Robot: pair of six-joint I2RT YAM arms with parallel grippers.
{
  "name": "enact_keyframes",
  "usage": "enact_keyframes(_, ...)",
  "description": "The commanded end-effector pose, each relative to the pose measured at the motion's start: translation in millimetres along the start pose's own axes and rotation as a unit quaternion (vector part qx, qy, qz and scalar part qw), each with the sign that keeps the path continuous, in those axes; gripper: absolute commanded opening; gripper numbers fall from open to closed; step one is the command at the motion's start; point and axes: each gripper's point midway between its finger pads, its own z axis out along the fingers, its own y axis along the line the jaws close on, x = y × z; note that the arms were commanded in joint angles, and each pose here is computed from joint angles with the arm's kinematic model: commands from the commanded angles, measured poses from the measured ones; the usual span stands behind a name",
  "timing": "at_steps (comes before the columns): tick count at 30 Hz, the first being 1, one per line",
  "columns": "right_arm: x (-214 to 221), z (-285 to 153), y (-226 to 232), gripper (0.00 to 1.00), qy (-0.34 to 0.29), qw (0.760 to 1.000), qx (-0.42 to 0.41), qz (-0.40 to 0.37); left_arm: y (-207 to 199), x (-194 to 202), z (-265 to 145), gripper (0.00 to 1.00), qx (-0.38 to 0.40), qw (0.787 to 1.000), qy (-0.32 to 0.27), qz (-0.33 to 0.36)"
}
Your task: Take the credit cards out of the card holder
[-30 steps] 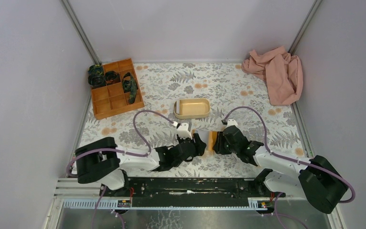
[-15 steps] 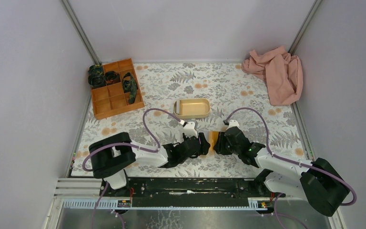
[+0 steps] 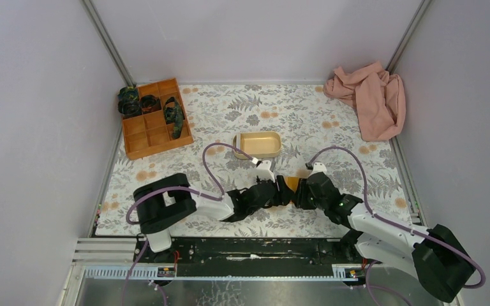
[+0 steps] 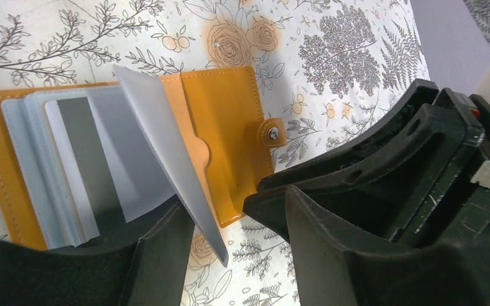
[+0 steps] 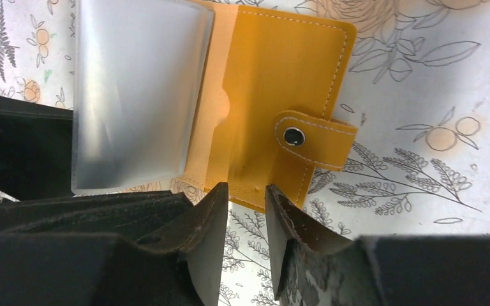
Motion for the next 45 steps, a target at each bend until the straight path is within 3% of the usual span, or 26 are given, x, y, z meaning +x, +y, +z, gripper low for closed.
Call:
enact_keyframes(1,-1.3,-4.9,2.2,0.36,-0.003,1.000,-0.006,0.010,-29.4,-12.1,12.1,0.61,0.053,0.998,-0.017,-0.022)
enact_keyframes(13,-57.8,-51.0,5.5,0.36,-0.122,0.991,0.003,0.046,-40.0,-10.0,9.9,0.63,0.087,0.996,-0.021,-0.023)
enact_keyframes(20,-52.4,-43.4,8.8,0.36,-0.104,0.994,-0.002,0.034,-26.9,-27.3,-6.0,0.66,0.053,0.998,-0.039,-0.003)
enact_keyframes(29,-31.5,-17.9,4.5,0.35,-0.070,0.997,-0.001,0.034,32.2,-44.3,-43.0,0.68,-0.009,0.998,-0.063,-0.003)
enact_keyframes(45,-17.2,-8.2,-4.2,0.35,-0.056,0.998,0.008,0.035,43.2,-16.3,-16.5,0.74,-0.028,0.999,-0.021,0.007)
